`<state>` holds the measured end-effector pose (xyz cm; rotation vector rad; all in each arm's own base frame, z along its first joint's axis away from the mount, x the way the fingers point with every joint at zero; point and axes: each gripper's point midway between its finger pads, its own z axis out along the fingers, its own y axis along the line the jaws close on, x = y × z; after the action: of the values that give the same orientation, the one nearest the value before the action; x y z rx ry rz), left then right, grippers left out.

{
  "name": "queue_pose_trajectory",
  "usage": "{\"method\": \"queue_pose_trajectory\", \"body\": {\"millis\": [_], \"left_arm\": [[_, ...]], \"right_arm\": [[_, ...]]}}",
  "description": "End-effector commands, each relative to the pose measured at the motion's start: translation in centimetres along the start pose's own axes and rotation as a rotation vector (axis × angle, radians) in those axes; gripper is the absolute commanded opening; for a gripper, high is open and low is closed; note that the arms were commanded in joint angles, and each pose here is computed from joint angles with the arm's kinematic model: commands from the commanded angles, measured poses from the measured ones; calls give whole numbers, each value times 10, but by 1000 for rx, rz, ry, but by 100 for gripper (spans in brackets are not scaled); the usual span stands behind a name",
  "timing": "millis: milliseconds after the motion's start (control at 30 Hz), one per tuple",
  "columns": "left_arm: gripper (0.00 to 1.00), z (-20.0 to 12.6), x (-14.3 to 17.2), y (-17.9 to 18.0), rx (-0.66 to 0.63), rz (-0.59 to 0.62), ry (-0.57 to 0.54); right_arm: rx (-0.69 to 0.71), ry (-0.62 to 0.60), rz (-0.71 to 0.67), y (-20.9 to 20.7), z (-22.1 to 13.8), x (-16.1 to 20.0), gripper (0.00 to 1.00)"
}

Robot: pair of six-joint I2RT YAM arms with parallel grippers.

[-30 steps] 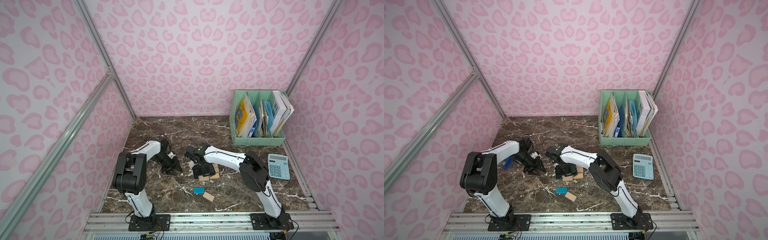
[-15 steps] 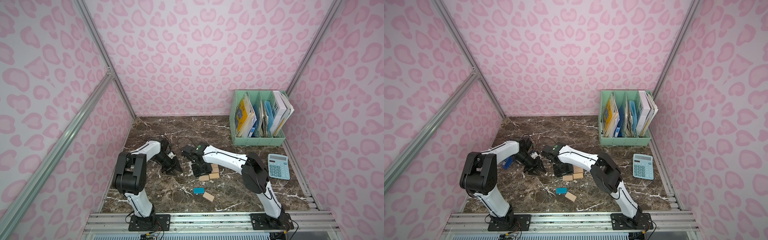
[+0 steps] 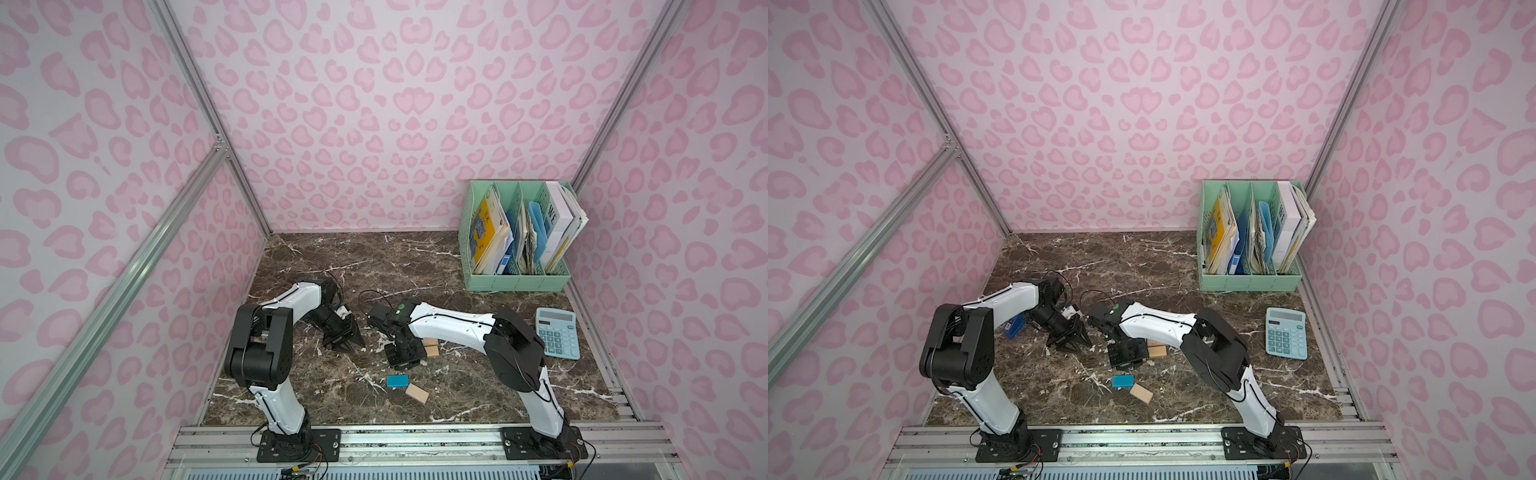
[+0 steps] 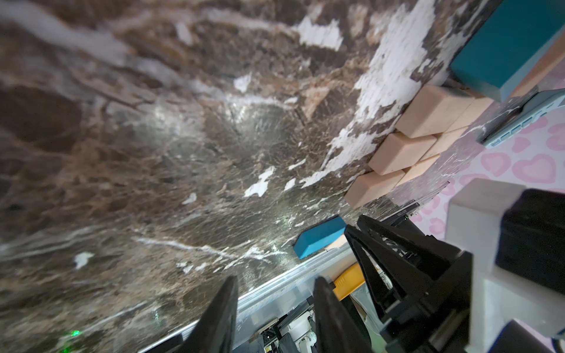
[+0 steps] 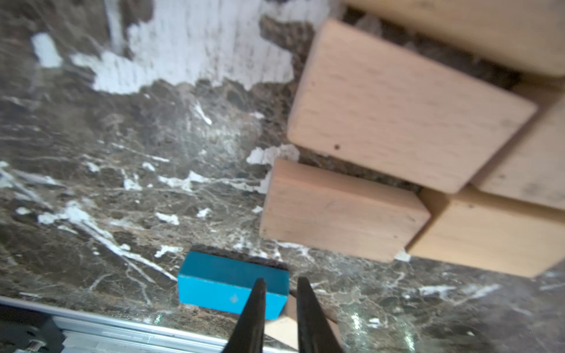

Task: Assemble a carrot with building blocks
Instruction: Assemble the building block at the center of the board.

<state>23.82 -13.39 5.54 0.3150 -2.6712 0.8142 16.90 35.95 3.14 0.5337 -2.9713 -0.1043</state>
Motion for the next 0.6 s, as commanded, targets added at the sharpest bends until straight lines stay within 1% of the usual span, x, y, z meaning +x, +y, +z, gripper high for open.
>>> {"method": "queue_pose_trajectory", "body": {"millis": [0, 300, 567], "left_arm": [[42, -2, 4, 0, -1, 4, 6], [42, -5, 3, -1, -1, 3, -1], [42, -5, 2, -2, -1, 1, -2]], "right_arm": [[-25, -12, 0, 1, 4, -8, 22], [3, -28, 28, -14, 8, -19, 22], [10, -29, 36, -18, 7, -19, 22]]}}
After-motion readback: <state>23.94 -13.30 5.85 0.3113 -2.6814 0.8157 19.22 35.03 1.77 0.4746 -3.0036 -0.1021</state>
